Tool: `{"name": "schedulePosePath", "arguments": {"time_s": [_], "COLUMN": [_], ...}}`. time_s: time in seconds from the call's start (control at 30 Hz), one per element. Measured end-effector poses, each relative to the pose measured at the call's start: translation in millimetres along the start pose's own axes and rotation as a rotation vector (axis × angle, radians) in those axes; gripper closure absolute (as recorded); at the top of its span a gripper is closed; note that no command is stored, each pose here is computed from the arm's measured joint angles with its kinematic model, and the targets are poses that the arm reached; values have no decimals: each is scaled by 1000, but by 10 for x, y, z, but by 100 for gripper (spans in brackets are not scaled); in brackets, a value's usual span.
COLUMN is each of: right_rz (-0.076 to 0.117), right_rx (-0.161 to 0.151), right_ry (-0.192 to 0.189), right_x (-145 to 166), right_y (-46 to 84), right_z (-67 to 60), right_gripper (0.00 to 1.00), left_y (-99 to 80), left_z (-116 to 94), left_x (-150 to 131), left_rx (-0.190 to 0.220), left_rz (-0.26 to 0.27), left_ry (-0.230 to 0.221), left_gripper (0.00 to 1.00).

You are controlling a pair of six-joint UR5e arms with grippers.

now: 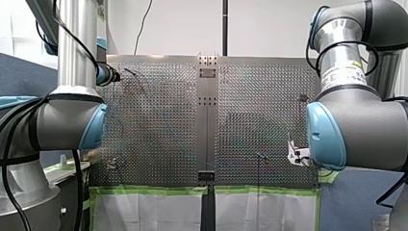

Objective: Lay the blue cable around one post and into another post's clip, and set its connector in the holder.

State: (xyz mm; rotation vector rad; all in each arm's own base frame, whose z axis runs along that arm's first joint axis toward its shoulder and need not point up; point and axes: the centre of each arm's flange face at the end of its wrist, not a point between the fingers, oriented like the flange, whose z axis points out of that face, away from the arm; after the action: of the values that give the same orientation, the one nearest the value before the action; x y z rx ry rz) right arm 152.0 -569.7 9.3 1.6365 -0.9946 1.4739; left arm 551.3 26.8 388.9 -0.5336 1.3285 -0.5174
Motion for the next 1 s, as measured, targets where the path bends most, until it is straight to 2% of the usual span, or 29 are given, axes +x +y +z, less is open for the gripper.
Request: {"name": "schedulePosePath", "arguments": {"time_s": [0.23,0.33,0.47,0.7,0.87,1.0], "right_rz": [39,48,47,48,49,49], "right_rx": [-28,-32,-33,-32,-31,-31], "right_ry": [46,69,85,87,85,85], "right_x": [-9,12,29,31,29,30], "right_y": [86,110,120,114,107,102], "right_z": [35,54,68,73,73,75], "right_gripper": [100,100,100,100,100,100], "left_y": [5,6,10,12,-38,-114], "left_z": [-8,-19,-45,-94,-135,-202], "left_x": [9,20,47,82,92,91], "left_rx": [-7,-13,-28,-52,-35,0], "left_rz": [-4,-16,-51,-120,-154,-176], "left_ry": [5,13,33,64,81,86], "left_gripper": [0,0,0,0,0,0]}}
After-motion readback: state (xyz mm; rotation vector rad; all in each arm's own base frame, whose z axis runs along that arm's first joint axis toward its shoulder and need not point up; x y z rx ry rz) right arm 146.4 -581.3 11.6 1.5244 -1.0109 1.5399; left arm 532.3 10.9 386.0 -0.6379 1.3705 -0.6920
